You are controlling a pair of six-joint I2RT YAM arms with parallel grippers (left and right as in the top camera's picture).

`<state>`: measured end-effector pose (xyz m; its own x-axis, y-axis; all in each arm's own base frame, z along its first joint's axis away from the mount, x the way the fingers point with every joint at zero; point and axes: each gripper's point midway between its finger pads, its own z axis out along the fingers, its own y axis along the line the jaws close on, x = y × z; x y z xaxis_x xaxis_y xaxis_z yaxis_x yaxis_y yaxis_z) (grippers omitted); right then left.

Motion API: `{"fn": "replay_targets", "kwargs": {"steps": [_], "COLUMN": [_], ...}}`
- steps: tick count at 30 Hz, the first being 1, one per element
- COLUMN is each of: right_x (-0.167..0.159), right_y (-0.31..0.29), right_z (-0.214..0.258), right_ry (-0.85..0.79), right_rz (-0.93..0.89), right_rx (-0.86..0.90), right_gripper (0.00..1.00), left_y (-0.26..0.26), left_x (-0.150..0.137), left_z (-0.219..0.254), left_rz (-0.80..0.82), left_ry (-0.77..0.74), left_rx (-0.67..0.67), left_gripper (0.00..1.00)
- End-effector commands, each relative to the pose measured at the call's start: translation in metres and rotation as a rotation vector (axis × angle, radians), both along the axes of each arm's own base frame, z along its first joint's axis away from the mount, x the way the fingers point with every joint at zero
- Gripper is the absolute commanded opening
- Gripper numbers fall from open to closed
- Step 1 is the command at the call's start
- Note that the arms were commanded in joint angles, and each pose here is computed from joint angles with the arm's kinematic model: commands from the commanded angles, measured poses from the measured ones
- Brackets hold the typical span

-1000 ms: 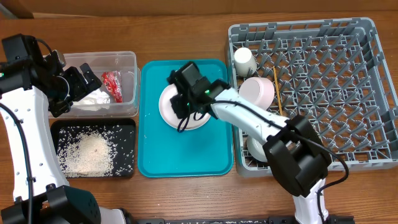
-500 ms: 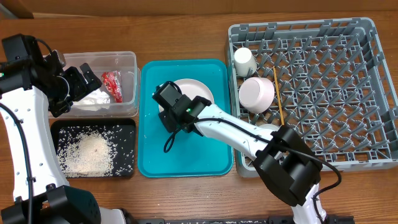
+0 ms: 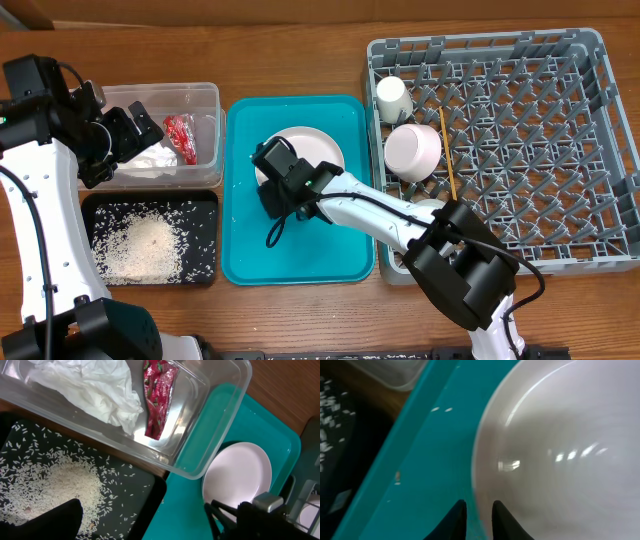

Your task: Sort waste into correct bins and load items into the dishwasher

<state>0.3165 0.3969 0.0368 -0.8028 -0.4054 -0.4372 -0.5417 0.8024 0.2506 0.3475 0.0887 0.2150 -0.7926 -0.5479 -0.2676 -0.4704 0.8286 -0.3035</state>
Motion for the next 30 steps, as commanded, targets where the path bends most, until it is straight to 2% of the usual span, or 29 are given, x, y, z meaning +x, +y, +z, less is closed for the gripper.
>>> {"fn": "replay_targets", "kwargs": {"steps": [1,3,7,10,15,18,21,22,30], "right_x": [-0.026,-0.031,-0.04,-0.037,-0.003,-0.004,-0.011,-0.01,0.007], "right_y": [0.017,0.02,0.025,0.023,0.008,0.016,0.023,0.023,0.005], "right_z": [0.001,0.0,0.0,-0.001,-0.002,0.002,0.004,0.004,-0.001], "right_ry": [0.114,0.121,0.122,0.084,-0.081,-0.078,-0.046,-0.051,-0.128], "right_rz": [0.084,0.096,0.115,0.139,0.055,0.07,0.097,0.094,0.021], "right_rx": [0.093,0.092,0.089,0.068,-0.034,0.006,0.047,0.043,-0.051], "right_gripper": [0.2,0.2,0.3,0.44,0.46,0.46,0.51,0.54,0.52], "left_y": [-0.001,-0.001,-0.001,-0.001,-0.001,-0.001,-0.001,-0.001,-0.001], "left_x": [0.001,0.001,0.001,0.001,0.001,0.001,0.001,0.001,0.001], "left_z": [0.01,0.01,0.01,0.01,0.01,0.01,0.01,0.01,0.01], "left_rz": [-0.013,-0.013,-0.013,-0.013,-0.013,-0.013,-0.013,-0.013,-0.013], "left_ry": [-0.028,-0.028,-0.028,-0.028,-0.028,-0.028,-0.028,-0.028,-0.028], "left_rx": [0.02,0.02,0.02,0.02,0.02,0.02,0.02,0.02,0.02], "left_gripper": [1.0,1.0,1.0,1.0,1.0,1.0,1.0,1.0,1.0]}}
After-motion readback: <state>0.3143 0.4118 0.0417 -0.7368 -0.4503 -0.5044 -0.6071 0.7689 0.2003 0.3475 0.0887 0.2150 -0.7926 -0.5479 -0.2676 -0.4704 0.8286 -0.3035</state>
